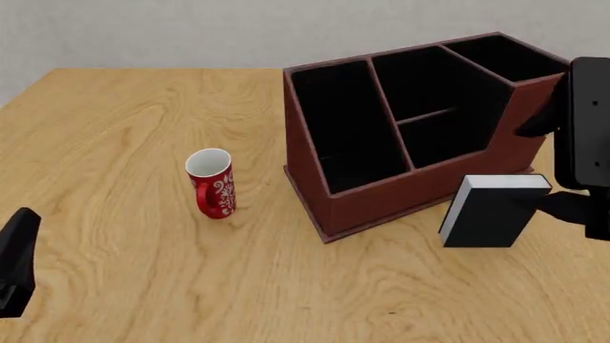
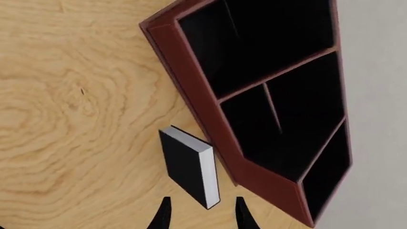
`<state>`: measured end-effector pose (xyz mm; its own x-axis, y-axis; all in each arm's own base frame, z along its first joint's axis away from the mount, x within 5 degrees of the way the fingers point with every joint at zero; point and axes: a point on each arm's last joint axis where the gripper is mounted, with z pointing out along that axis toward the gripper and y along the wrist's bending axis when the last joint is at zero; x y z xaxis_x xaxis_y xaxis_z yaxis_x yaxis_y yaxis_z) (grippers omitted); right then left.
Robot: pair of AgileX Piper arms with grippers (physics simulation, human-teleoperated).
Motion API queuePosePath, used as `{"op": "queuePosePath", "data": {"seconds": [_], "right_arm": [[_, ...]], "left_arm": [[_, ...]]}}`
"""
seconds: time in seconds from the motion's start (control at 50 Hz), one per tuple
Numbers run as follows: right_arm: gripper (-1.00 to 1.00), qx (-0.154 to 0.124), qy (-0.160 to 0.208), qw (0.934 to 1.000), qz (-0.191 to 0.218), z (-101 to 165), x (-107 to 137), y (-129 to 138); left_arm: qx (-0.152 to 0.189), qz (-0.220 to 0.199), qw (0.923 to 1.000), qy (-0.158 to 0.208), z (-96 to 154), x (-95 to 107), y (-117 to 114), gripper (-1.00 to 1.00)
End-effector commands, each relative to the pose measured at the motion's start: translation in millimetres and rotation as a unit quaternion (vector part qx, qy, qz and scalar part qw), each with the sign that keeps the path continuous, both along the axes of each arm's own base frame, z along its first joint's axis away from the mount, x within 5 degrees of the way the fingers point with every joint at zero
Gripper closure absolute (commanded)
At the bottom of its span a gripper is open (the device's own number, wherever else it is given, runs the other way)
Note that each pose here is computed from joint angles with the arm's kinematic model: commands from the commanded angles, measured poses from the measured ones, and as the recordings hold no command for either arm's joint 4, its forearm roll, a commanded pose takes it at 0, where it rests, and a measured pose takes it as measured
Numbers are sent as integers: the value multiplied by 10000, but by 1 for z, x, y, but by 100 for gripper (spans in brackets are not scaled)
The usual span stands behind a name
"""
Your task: Pick up the book and place it in the left compartment of the caddy.
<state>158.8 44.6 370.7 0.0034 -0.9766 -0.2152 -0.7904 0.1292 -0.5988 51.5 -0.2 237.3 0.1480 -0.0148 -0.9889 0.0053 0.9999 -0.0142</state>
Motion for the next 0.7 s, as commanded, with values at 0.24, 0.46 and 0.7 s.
{"op": "queuePosePath", "data": {"seconds": [0.24, 0.46, 0.7], "right_arm": [[-100, -81, 316, 9995, 33, -25, 34, 11], [-100, -127, 472, 9987, -140, -44, 49, 7], [-100, -171, 551, 9980, -244, -59, 58, 3]], "left_arm": [[51, 133, 9999, 39, -3, 1, 1, -100], [71, 136, 9999, 62, -4, 1, 1, -100], [109, 157, 9998, 92, -6, 2, 2, -100]]}}
